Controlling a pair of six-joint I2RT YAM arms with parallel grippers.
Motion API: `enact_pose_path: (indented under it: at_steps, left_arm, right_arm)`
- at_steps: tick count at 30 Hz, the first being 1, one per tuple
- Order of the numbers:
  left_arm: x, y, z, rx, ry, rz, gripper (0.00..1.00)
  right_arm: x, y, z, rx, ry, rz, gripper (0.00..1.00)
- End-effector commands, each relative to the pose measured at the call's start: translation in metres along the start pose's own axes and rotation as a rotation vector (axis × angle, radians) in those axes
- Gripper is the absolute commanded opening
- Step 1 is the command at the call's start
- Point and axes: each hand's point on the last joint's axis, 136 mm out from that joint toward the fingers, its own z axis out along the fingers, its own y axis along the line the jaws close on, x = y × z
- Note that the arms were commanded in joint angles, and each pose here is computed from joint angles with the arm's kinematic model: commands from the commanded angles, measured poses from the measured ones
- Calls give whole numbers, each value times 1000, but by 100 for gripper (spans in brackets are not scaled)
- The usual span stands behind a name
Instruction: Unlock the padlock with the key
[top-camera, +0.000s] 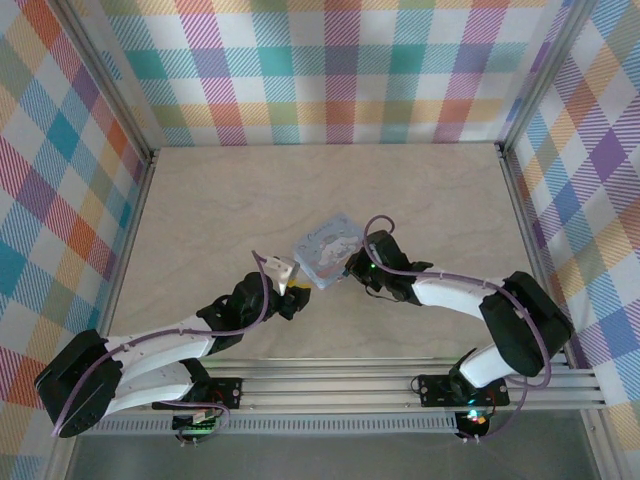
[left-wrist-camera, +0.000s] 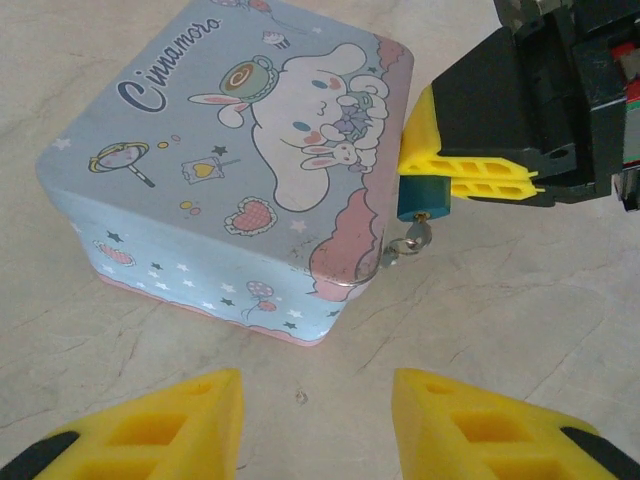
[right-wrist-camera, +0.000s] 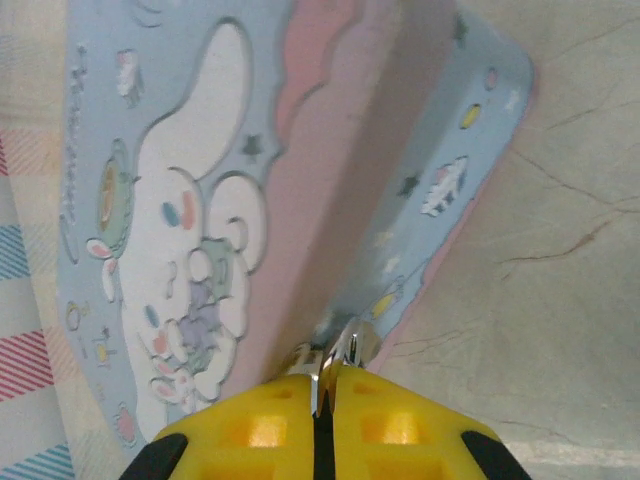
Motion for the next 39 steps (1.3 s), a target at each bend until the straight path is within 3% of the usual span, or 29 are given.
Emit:
enact_pose_path:
  at_steps: [1,8,20,31,35,39]
  left_arm:
    - [9,8,-2,-26,19,-25,43]
    - [10,10,-6,-33,21,-18,43]
    - [13,14,-11,-50,24,-13,43]
    - [8,23,-16,-101,20,-27,44]
    - [1,48,-25,-252,20,-73,49]
    - [-8,70,-36,-378,3,-142,67]
  right_arm:
    - [3,-10,13,13,6,48,0]
    - [9,-31,22,53,17,76,0]
    - [-21,-18,13,-145,-14,139,0]
    - [-23,-21,-2,-66,3,46,0]
    - [-16,-19,-21,-29,43,-44,0]
    - [9,-15,-31,-31,123,-120,0]
